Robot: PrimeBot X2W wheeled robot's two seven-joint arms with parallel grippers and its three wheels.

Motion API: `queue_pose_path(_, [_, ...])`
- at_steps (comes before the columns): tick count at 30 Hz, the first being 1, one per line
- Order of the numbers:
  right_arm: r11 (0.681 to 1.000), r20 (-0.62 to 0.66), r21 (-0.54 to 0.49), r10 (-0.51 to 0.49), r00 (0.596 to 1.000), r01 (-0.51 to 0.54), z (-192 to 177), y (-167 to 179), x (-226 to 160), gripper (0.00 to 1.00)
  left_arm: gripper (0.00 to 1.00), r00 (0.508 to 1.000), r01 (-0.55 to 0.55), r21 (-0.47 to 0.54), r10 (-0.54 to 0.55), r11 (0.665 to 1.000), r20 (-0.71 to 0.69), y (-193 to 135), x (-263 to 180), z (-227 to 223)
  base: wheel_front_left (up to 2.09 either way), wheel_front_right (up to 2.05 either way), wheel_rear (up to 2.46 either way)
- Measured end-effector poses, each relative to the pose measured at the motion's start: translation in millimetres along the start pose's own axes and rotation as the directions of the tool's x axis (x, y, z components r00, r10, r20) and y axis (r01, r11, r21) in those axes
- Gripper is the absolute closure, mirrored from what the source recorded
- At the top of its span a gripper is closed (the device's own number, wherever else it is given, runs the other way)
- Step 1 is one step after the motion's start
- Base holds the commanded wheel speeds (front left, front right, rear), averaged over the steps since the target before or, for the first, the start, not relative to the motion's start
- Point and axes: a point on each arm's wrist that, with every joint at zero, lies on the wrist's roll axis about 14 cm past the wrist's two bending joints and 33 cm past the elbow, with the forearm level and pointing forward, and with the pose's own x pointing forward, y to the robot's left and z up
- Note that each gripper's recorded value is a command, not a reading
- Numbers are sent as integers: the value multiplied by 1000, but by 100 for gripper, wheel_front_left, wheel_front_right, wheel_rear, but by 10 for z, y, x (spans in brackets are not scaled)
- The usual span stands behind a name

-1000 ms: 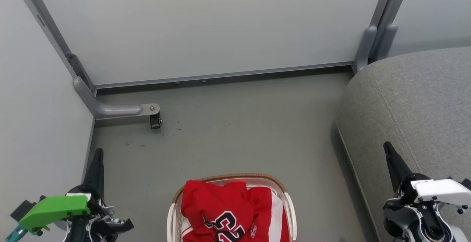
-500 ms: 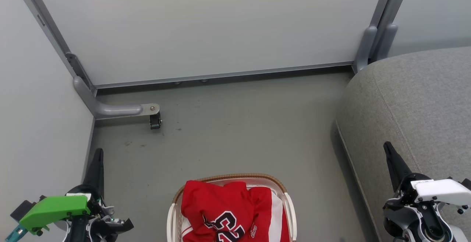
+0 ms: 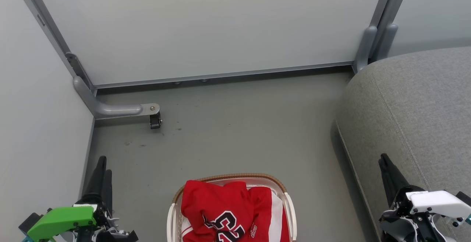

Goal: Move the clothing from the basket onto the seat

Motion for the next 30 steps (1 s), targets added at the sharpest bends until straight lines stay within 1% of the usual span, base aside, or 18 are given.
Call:
queue_pose_path(4, [1000, 6, -12, -5, 1000, 5, -8, -16, -9, 0, 0, 1000, -14, -1, 14, 1000, 12, 49, -19, 3, 0, 0, 0])
queue_pose_path(8, [998, 5, -57, -3, 1000, 3, -22, -3, -1, 0, 0, 1000, -18, 22, 18, 1000, 17, 56, -16, -17, 0, 0, 0])
queue_pose_path(12, [992, 13, -124, -3, 1000, 5, -5, 4, 6, 0, 0, 999, -24, 85, 23, 996, 24, 66, -16, -13, 0, 0, 0])
queue_pose_path(17, [973, 5, -230, -2, 1000, 3, -31, 16, 13, 0, 0, 999, -34, 188, 28, 982, 35, 77, -15, 7, 0, 0, 0])
queue_pose_path(21, [952, 11, -307, 4, 1000, 0, -25, 33, 16, 0, 0, 999, -33, 281, 25, 959, 32, 67, -8, -17, 0, 0, 0])
queue_pose_path(25, [926, 15, -377, 10, 1000, -4, -27, 51, 20, 0, 0, 999, -34, 377, 23, 926, 35, 61, -7, -13, 0, 0, 0])
queue_pose_path(30, [885, 10, -465, 24, 1000, -17, -50, 89, 31, 0, 0, 999, -40, 494, 25, 868, 38, 71, -8, -7, 0, 0, 0])
